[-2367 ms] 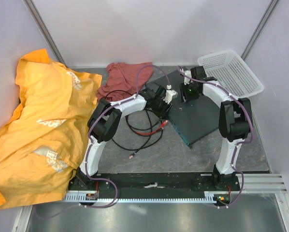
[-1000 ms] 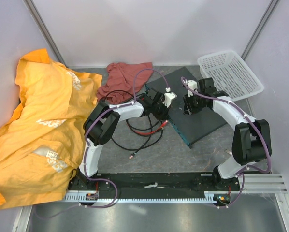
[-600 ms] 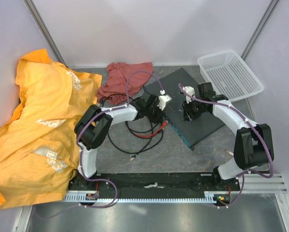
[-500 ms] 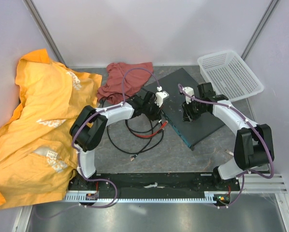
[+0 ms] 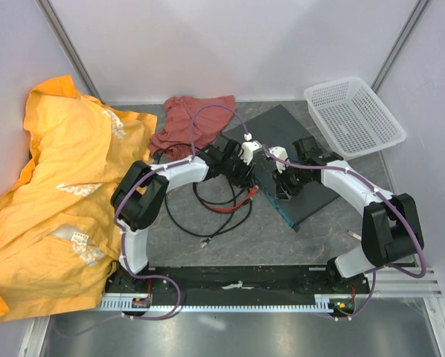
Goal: Pull the plug from the switch port
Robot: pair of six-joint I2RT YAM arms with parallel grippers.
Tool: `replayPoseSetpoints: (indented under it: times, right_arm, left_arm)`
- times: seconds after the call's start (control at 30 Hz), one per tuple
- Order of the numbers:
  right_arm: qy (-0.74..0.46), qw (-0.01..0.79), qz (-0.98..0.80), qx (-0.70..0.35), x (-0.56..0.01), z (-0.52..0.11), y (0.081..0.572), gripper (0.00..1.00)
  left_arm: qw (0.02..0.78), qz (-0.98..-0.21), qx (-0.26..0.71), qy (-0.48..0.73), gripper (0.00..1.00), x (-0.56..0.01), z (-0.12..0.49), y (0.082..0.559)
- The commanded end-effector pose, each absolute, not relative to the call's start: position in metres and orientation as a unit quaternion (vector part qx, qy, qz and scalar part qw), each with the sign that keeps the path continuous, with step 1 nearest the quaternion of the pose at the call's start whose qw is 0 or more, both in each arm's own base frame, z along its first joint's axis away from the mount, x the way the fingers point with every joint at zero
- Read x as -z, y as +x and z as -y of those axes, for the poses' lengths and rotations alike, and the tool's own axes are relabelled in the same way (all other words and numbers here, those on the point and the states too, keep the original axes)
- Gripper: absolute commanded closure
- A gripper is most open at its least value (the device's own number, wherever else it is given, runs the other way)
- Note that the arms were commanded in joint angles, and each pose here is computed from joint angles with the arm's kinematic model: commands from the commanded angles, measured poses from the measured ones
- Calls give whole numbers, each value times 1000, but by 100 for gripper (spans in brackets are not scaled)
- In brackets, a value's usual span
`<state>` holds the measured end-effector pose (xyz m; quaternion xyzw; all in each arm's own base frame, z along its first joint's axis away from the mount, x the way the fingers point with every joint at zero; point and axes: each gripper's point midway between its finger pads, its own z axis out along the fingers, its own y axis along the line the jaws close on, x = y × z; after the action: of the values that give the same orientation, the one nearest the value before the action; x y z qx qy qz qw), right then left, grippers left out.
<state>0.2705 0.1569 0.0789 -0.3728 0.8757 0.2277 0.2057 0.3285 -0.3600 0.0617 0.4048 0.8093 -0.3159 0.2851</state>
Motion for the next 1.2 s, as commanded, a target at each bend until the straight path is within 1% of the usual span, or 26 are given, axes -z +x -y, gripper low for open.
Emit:
replayPoseSetpoints:
  times: [0.0, 0.07, 0.17, 0.3, 0.5, 0.73, 0.8, 0.87, 0.9, 0.93, 1.03, 1.17]
  right_arm:
    - [-379, 227, -868, -225, -91, -161, 275, 67]
    - [-376, 225, -870, -225, -90, -161, 275, 66]
    - [-373, 227, -872, -221, -90, -160, 275, 66]
    - [-369, 226, -876, -214, -88, -156, 275, 66]
    - [-365, 232, -877, -211, -92, -155, 273, 64]
    - [-374, 228, -874, -209, -90, -152, 268, 65]
    - [-379, 228, -872, -208, -89, -152, 267, 64]
    - [-386, 229, -870, -206, -89, -151, 266, 64]
    - [-394, 231, -866, -204, -88, -152, 265, 64]
    - [-399, 229, -865, -202, -84, -152, 262, 64]
    - [-424, 231, -853, -196, -81, -159, 259, 65]
    - [-455, 244, -835, -190, -82, -171, 260, 65]
  left_arm:
    - [280, -802, 330, 412, 61, -57, 377, 332]
    - [283, -801, 329, 412, 58, -57, 382, 337]
    - [283, -801, 328, 413, 57, -54, 387, 341]
    - [291, -799, 336, 405, 57, -54, 394, 345]
    - [314, -802, 313, 402, 55, -48, 402, 356]
    - [330, -796, 315, 398, 56, -51, 417, 368]
    - [332, -796, 313, 397, 59, -49, 419, 370]
    - [333, -797, 312, 396, 74, -49, 420, 372]
    - [333, -794, 314, 400, 83, -49, 421, 372]
    - [334, -793, 315, 400, 98, -50, 420, 371]
    - [339, -789, 320, 399, 98, -54, 421, 370]
    - [336, -802, 319, 377, 98, -54, 418, 370]
